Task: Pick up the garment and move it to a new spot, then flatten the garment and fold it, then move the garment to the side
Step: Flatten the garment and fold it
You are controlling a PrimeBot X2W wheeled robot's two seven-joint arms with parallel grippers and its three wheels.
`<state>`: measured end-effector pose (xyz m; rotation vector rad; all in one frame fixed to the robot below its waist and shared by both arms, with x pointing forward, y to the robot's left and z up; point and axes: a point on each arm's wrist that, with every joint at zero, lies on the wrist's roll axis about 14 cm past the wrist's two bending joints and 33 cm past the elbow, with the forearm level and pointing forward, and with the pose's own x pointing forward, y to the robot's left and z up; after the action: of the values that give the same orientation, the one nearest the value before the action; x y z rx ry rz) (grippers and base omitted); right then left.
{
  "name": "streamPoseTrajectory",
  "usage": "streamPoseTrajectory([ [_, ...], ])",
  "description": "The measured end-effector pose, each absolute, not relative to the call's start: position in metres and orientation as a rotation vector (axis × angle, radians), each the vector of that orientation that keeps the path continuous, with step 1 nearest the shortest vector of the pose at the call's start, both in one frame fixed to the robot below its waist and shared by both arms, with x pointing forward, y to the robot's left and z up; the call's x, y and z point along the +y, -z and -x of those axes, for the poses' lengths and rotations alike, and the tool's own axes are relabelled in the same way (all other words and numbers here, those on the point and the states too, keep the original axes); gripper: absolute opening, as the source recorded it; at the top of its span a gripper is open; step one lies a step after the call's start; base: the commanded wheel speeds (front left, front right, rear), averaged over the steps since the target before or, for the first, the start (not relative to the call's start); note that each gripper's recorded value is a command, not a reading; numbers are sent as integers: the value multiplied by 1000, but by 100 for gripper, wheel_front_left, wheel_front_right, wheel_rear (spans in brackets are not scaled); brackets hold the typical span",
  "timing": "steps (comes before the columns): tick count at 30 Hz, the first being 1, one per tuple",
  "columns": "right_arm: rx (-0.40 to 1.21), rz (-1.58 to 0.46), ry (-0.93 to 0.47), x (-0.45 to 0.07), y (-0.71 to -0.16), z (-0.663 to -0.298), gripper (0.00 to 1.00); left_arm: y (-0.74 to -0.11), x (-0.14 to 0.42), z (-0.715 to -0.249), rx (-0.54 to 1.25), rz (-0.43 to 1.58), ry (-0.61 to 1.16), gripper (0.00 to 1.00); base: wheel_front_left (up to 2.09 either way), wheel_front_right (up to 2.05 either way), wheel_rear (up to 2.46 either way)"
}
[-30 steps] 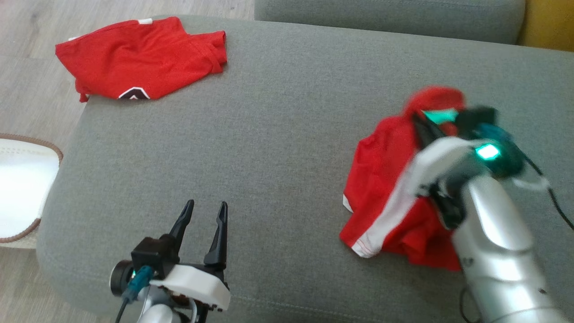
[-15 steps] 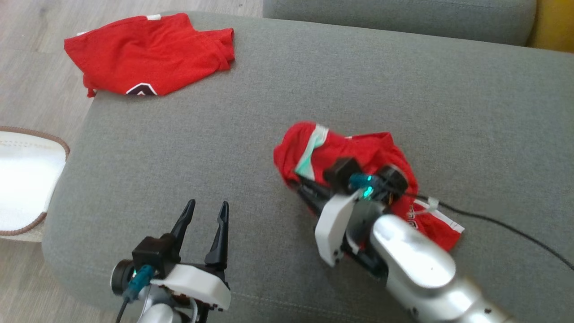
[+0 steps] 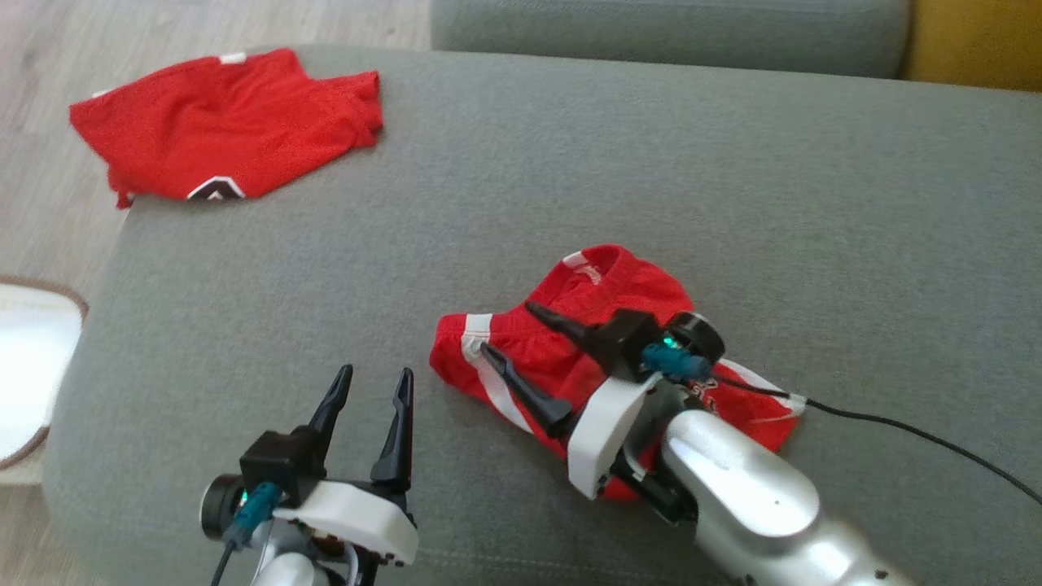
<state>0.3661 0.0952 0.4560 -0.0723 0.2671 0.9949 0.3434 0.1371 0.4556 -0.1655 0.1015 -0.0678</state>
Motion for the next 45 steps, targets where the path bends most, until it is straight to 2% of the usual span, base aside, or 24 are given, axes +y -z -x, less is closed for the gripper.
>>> streamPoseTrajectory([
  [4, 205, 12, -915, 78, -474, -378, 100, -459, 129, -345, 92, 160, 96, 100, 0, 0, 0],
  [9, 167, -7, -757, 27, -480, -391, 100, -462, 119, -346, 81, 161, 132, 100, 0, 0, 0],
  [10, 157, -6, -701, 5, -481, -391, 100, -463, 115, -346, 79, 162, 145, 100, 0, 0, 0],
  [13, 178, -1, -644, -19, -475, -378, 100, -461, 108, -344, 88, 164, 165, 100, 0, 0, 0],
  [22, 321, -2, -655, -31, -454, -318, 100, -456, 95, -347, 107, 167, 207, 100, 0, 0, 0],
  [27, 367, 41, -662, -33, -442, -316, 100, -452, 94, -349, 119, 168, 209, 100, 0, 0, 0],
  [31, 467, 117, -652, -42, -414, -314, 100, -452, 100, -350, 118, 168, 191, 100, 0, 0, 0],
  [33, 508, 129, -656, -42, -403, -312, 44, -451, 105, -349, 121, 168, 176, 100, 0, 0, 0],
  [34, 517, 131, -659, -42, -400, -312, 28, -450, 107, -348, 123, 168, 168, 100, 0, 0, 0],
  [35, 522, 132, -660, -42, -398, -313, 28, -449, 109, -348, 125, 168, 161, 100, 0, 0, 0],
  [36, 522, 131, -655, -43, -398, -316, 2, -449, 111, -347, 126, 167, 154, 100, 0, 0, 0],
  [38, 518, 130, -646, -46, -399, -320, 0, -448, 113, -347, 128, 167, 147, 100, 0, 0, 0],
  [45, 398, 122, -549, -67, -433, -384, 0, -447, 121, -351, 128, 165, 123, 100, 0, 0, 0],
])
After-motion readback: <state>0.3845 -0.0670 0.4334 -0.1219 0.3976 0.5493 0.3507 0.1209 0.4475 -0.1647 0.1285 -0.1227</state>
